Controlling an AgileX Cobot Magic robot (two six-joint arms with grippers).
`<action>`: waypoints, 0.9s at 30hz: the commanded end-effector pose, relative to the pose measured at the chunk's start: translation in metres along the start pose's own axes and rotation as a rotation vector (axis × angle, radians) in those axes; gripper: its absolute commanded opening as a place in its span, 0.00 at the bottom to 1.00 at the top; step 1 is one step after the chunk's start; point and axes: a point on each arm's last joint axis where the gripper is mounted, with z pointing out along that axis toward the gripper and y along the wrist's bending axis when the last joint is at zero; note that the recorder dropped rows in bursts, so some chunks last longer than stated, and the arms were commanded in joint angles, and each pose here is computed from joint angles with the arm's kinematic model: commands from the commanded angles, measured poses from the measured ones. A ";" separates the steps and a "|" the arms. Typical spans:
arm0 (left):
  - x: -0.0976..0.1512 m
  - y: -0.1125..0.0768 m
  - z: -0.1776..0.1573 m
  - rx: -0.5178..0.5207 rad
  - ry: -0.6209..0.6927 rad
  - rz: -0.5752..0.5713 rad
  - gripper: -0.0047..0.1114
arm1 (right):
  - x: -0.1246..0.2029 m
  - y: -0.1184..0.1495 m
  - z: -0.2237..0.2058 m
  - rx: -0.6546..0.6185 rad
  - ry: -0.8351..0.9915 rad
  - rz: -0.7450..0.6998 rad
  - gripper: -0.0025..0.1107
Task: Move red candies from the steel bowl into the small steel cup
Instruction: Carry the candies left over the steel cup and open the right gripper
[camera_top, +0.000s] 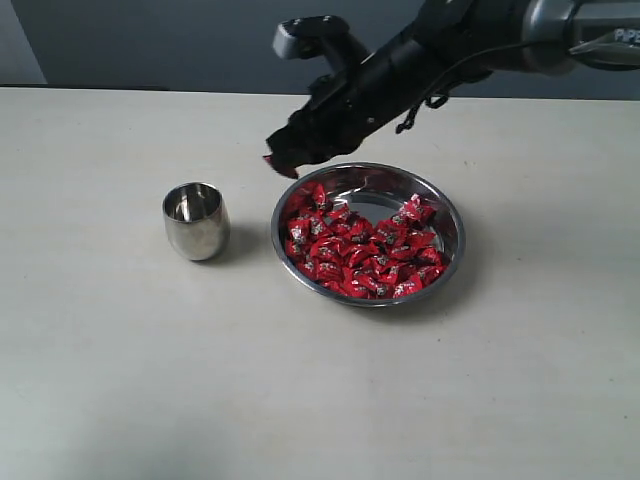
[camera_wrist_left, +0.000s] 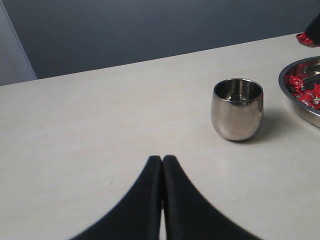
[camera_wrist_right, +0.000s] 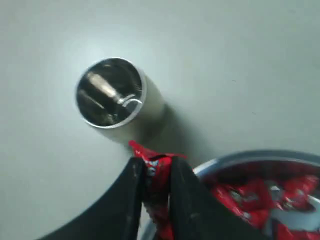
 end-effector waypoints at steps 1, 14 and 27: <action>-0.001 -0.001 0.000 0.010 -0.013 -0.004 0.04 | -0.017 0.039 0.016 0.031 -0.085 -0.110 0.02; -0.001 -0.001 0.000 0.010 -0.013 -0.004 0.04 | -0.046 0.053 0.062 -0.021 -0.109 -0.126 0.02; -0.001 -0.001 0.000 0.010 -0.013 -0.004 0.04 | -0.026 0.039 0.084 0.018 0.015 -0.127 0.08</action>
